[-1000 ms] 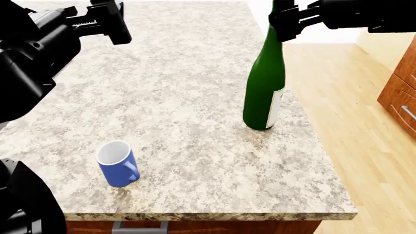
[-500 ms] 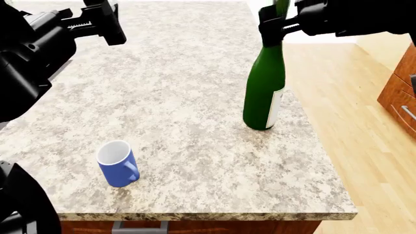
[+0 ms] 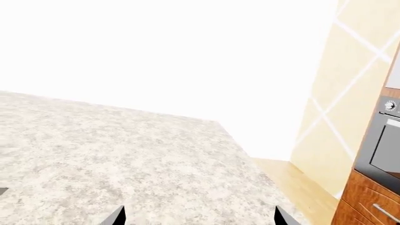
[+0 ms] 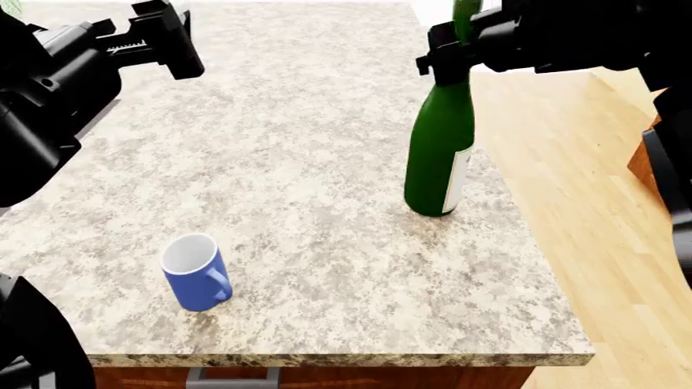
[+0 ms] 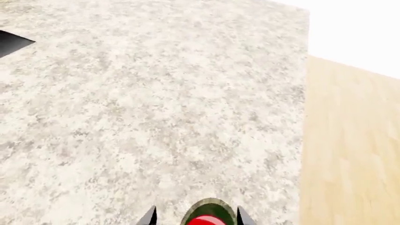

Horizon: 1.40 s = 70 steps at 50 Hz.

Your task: Pick the bottle and mug and place them in the sink. Then turn on the water.

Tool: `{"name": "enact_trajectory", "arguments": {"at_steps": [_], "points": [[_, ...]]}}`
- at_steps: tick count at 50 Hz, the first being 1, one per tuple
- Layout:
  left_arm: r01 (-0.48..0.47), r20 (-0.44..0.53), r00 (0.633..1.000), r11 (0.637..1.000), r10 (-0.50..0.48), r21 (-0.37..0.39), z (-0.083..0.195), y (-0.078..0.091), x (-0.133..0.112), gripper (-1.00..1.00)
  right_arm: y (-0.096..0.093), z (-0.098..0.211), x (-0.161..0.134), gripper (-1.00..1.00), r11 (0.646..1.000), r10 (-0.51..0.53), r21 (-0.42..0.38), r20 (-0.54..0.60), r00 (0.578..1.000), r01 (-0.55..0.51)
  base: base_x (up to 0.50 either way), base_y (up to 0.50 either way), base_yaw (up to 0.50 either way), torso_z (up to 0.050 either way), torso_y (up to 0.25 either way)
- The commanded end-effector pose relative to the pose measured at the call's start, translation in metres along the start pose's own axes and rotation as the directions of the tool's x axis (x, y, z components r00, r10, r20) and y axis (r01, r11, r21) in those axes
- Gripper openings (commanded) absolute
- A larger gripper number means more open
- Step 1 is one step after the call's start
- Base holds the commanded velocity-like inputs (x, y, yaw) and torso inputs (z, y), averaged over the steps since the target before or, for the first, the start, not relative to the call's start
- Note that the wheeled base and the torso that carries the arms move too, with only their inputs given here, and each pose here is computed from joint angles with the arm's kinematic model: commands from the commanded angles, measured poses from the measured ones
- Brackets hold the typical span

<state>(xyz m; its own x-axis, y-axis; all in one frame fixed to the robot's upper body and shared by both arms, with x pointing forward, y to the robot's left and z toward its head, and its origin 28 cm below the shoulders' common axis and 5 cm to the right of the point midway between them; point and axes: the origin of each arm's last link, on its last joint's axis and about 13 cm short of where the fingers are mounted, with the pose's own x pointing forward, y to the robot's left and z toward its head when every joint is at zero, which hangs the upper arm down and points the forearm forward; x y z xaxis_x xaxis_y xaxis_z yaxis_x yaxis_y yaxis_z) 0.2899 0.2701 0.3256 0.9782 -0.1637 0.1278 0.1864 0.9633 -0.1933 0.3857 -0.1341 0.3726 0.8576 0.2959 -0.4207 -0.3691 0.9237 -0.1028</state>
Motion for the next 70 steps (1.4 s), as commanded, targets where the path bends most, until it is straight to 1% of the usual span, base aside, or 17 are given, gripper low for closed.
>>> {"name": "enact_trajectory", "arguments": {"at_steps": [1, 11, 15, 20, 25, 28, 34, 39, 45, 51, 57, 61, 65, 70], "points": [[-0.003, 0.0, 1.0, 1.0, 0.003, 0.0, -0.001, 0.001, 0.0, 1.0, 0.001, 0.0, 0.001, -1.0, 1.0, -0.002, -0.001, 0.003, 1.0, 0.002, 0.0, 0.0, 0.0, 0.0, 0.0], [-0.005, 0.001, 1.0, 1.0, 0.005, 0.001, 0.001, 0.001, -0.002, 1.0, 0.0, 0.008, -0.007, -1.0, 1.0, -0.016, -0.012, 0.012, 1.0, 0.017, 0.0, 0.0, 0.0, 0.0, 0.0], [-0.005, -0.011, 1.0, 1.0, 0.005, 0.007, -0.001, 0.004, -0.004, 1.0, -0.004, 0.024, -0.026, -1.0, 0.999, -0.044, -0.028, 0.048, 0.998, 0.045, 0.0, 0.0, 0.0, 0.0, 0.003], [0.021, -0.06, 0.998, 1.0, -0.019, 0.023, -0.005, 0.009, -0.012, 1.0, -0.008, 0.038, -0.049, -1.0, 0.996, -0.077, -0.037, 0.098, 0.992, 0.081, 0.0, 0.0, 0.0, 0.0, 0.0], [0.051, -0.12, 0.992, 0.998, -0.045, 0.045, -0.007, 0.019, -0.029, 1.0, -0.01, 0.04, -0.062, -1.0, 0.994, -0.096, -0.042, 0.136, 0.986, 0.103, 0.0, 0.0, 0.0, 0.0, 0.0], [0.092, -0.177, 0.981, 0.994, -0.08, 0.063, -0.008, 0.027, -0.046, 1.0, -0.01, 0.038, -0.065, -1.0, 0.994, -0.093, -0.047, 0.16, 0.983, 0.102, 0.0, 0.0, 0.0, 0.0, 0.0], [0.159, -0.287, 0.95, 0.982, -0.125, 0.099, -0.017, 0.045, -0.09, 1.0, -0.009, 0.031, -0.064, -1.0, 0.992, -0.094, -0.062, 0.198, 0.976, 0.108, 0.0, 0.0, 0.0, 0.0, 0.002], [0.219, -0.375, 0.914, 0.967, -0.156, 0.132, -0.025, 0.059, -0.128, 1.0, -0.009, 0.038, -0.069, -1.0, 0.984, -0.131, -0.087, 0.222, 0.966, 0.154, 0.0, 0.0, 0.0, 0.0, 0.0], [0.255, -0.437, 0.884, 0.954, -0.164, 0.159, -0.029, 0.074, -0.163, 1.0, -0.012, 0.04, -0.07, -1.0, 0.979, -0.165, -0.07, 0.254, 0.953, 0.189, 0.0, 0.0, 0.0, 0.0, 0.0], [0.302, -0.476, 0.856, 0.942, -0.202, 0.143, -0.032, 0.083, -0.193, 1.0, -0.014, 0.042, -0.07, -1.0, 0.98, -0.167, -0.061, 0.28, 0.945, 0.191, 0.0, 0.0, 0.0, 0.0, 0.002], [0.31, -0.505, 0.838, 0.942, -0.207, 0.129, -0.037, 0.093, -0.213, 1.0, -0.012, 0.044, -0.067, -1.0, 0.983, -0.154, -0.055, 0.291, 0.944, 0.177, 0.0, 0.0, 0.0, 0.0, 0.0], [0.324, -0.52, 0.826, 0.939, -0.219, 0.119, -0.04, 0.095, -0.22, 1.0, -0.011, 0.045, -0.067, -1.0, 0.984, -0.145, -0.054, 0.297, 0.944, 0.169, 0.0, 0.0, 0.0, 0.0, 0.0], [0.333, -0.528, 0.818, 0.936, -0.229, 0.111, -0.043, 0.095, -0.219, 1.0, -0.01, 0.046, -0.067, -1.0, 0.983, -0.146, -0.059, 0.301, 0.942, 0.171, 0.0, 0.0, 0.0, 0.0, 0.003], [0.345, -0.542, 0.806, 0.933, -0.237, 0.106, -0.048, 0.094, -0.212, 1.0, -0.011, 0.044, -0.067, -1.0, 0.984, -0.15, -0.048, 0.299, 0.942, 0.172, 0.0, 0.0, 0.0, 0.0, 0.0]]}}
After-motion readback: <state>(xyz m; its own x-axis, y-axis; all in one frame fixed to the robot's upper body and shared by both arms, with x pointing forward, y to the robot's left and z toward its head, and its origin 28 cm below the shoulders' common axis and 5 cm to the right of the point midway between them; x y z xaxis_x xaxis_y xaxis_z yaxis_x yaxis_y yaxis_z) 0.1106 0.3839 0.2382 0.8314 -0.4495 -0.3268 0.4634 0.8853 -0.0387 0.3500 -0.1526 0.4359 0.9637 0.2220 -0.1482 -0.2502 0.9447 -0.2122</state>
